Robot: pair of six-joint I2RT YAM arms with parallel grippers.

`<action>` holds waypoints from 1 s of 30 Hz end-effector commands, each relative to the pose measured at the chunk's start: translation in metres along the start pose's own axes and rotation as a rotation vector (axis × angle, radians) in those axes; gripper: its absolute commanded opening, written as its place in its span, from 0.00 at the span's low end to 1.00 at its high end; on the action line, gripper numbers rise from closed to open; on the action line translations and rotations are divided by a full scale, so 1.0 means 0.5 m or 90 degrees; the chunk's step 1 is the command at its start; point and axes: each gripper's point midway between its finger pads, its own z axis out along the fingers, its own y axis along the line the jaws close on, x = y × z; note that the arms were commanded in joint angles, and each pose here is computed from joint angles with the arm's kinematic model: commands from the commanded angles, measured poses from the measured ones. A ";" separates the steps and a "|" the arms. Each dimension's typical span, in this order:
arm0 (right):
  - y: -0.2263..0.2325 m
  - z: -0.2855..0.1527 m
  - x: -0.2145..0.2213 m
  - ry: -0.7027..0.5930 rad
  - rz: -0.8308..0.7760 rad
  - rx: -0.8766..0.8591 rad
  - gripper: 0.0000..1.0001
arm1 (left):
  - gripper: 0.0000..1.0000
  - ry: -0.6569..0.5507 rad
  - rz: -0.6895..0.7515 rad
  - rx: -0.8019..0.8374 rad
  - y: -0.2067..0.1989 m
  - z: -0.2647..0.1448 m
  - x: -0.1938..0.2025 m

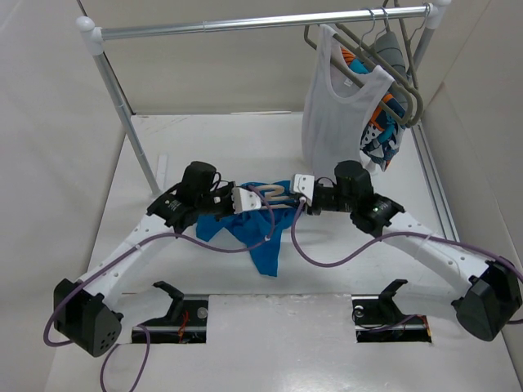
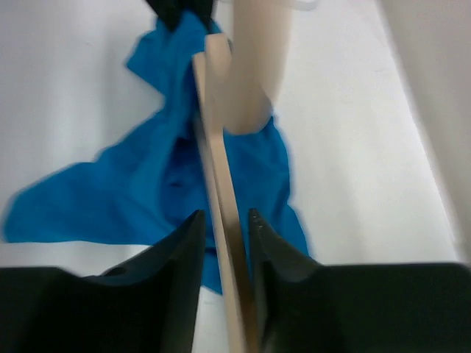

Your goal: Place the t-shirt on the hanger

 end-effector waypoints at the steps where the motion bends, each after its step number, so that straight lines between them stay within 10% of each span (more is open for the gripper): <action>1: -0.098 -0.036 -0.089 -0.048 -0.048 0.100 0.40 | 0.00 -0.014 -0.084 -0.067 0.034 -0.028 -0.016; 8: -0.226 -0.196 -0.054 0.097 0.074 0.375 0.78 | 0.00 0.004 -0.220 -0.158 0.041 -0.074 0.008; 12: -0.202 -0.199 -0.024 0.111 0.144 0.380 0.77 | 0.00 -0.017 -0.268 -0.189 0.035 -0.092 0.003; 23: -0.101 0.128 0.024 0.046 0.359 0.203 0.70 | 0.00 -0.042 -0.338 -0.224 0.042 -0.088 0.004; 30: -0.067 0.171 0.152 0.151 0.454 0.273 0.68 | 0.00 -0.046 -0.330 -0.228 0.040 -0.097 0.000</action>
